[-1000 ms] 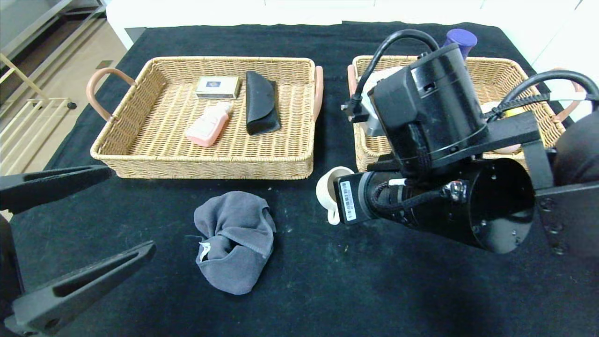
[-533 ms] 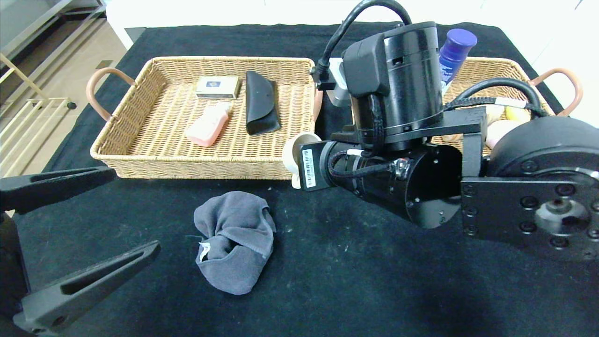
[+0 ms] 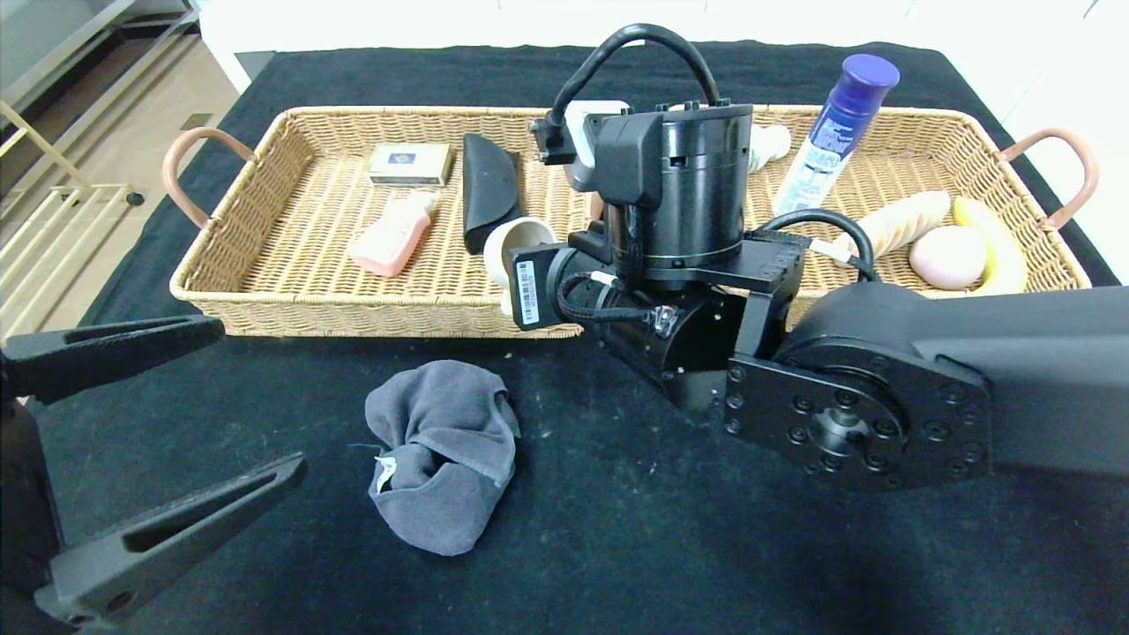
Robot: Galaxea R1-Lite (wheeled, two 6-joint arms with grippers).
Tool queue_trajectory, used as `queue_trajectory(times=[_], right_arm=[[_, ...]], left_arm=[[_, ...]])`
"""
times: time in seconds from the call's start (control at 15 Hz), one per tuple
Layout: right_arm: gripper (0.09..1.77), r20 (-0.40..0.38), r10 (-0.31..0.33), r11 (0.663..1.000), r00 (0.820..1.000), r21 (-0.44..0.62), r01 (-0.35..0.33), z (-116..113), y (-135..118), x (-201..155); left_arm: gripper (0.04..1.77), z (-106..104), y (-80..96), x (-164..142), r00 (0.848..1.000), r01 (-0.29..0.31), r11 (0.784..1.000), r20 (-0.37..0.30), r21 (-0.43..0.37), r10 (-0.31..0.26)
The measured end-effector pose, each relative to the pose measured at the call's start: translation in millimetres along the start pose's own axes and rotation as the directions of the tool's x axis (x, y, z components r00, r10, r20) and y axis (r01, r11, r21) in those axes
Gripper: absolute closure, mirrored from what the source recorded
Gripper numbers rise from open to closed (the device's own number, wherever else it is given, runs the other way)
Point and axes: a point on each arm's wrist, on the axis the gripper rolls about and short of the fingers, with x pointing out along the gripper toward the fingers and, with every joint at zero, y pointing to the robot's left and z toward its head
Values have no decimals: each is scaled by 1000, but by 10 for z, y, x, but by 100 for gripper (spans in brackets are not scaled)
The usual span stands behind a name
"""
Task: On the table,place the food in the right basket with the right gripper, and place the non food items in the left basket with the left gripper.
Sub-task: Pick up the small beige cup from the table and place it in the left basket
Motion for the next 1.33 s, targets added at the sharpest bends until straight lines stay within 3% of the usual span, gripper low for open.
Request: queue_trajectory(times=[0.33, 0.67, 0.87, 1.0, 1.07, 1.2, 1.33], right_arm=[[173, 54, 0, 998, 999, -60, 3, -43, 0, 255], [173, 101, -18, 998, 995, -54, 23, 4, -37, 418], [127, 100, -23, 998, 995, -60, 29, -39, -29, 472], [101, 96, -24, 998, 995, -61, 30, -67, -30, 496], [91, 94, -25, 998, 995, -62, 31, -74, -32, 502], [74, 94, -30, 997, 995, -61, 36, -77, -55, 514], [61, 92, -30, 997, 995, -62, 36, -86, -53, 511]], left_arm=[[9, 1, 4, 2, 1000, -2, 1000, 0, 0, 2], [9, -5, 4, 6, 1000, -1, 1000, -3, 0, 1], [9, 67, 25, 2, 1000, -8, 1000, 17, 10, 8], [9, 479, 126, -64, 988, -54, 996, 146, 71, 43], [9, 831, 189, -165, 965, -100, 988, 255, 118, 67], [9, 1612, 242, -560, 857, -225, 952, 507, 205, 93], [9, 2067, 199, -936, 750, -317, 917, 656, 241, 87]])
